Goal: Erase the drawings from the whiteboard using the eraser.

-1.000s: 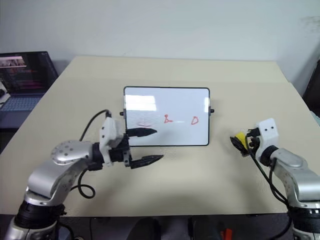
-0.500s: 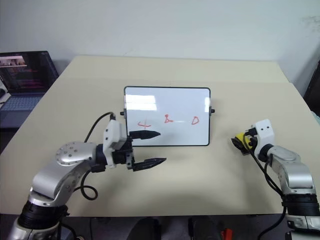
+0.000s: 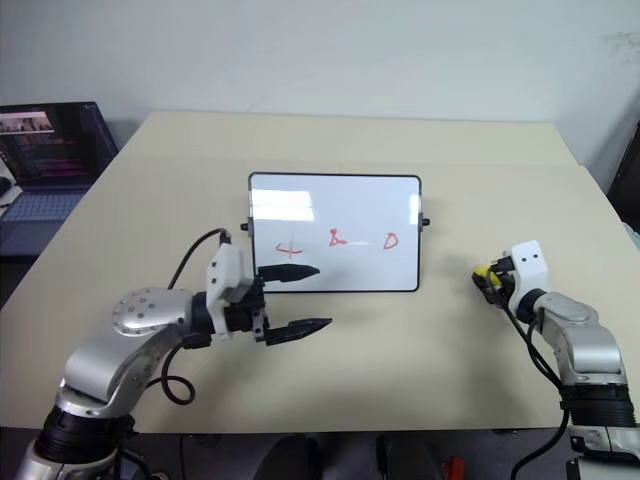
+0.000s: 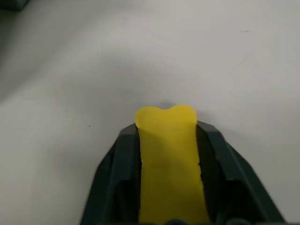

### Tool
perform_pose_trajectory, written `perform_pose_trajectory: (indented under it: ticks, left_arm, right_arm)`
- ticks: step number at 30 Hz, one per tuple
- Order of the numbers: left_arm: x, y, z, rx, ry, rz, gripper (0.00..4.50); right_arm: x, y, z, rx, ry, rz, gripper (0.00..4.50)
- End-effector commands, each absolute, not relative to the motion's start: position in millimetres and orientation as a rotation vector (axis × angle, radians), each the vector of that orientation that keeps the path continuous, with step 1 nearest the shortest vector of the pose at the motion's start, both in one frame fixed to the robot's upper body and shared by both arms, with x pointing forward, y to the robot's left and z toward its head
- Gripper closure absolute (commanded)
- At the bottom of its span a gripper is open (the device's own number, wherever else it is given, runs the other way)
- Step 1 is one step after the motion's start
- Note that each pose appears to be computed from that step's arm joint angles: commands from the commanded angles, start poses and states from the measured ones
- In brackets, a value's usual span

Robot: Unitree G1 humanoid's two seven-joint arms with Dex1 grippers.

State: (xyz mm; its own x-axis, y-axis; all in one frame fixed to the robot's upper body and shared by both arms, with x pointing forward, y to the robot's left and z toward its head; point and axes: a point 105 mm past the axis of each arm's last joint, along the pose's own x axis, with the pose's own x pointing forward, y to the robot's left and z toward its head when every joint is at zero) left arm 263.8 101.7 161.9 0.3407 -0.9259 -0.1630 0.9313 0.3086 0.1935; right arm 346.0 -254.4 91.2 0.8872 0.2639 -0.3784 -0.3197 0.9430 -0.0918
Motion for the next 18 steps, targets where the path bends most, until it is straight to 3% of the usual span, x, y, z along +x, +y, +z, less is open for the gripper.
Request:
perform_pose_trajectory:
  ticks: [1, 9, 18]
  left_arm:
    - [260.4, 99.3, 170.5, 0.279, -0.019, -1.23, 0.0]
    - [257.6, 103.3, 166.5, 0.255, 0.012, -1.2, 0.0]
    - [253.7, 137.3, 156.2, 0.239, 0.063, -0.996, 0.0]
  right_arm:
    - [349.3, -255.1, 109.1, -0.146, 0.304, 0.293, 3.36]
    - [326.5, -236.3, 118.4, -0.233, 0.262, 0.353, 3.36]
    - [277.1, -165.0, 143.6, -0.281, 0.173, 0.583, 3.38]
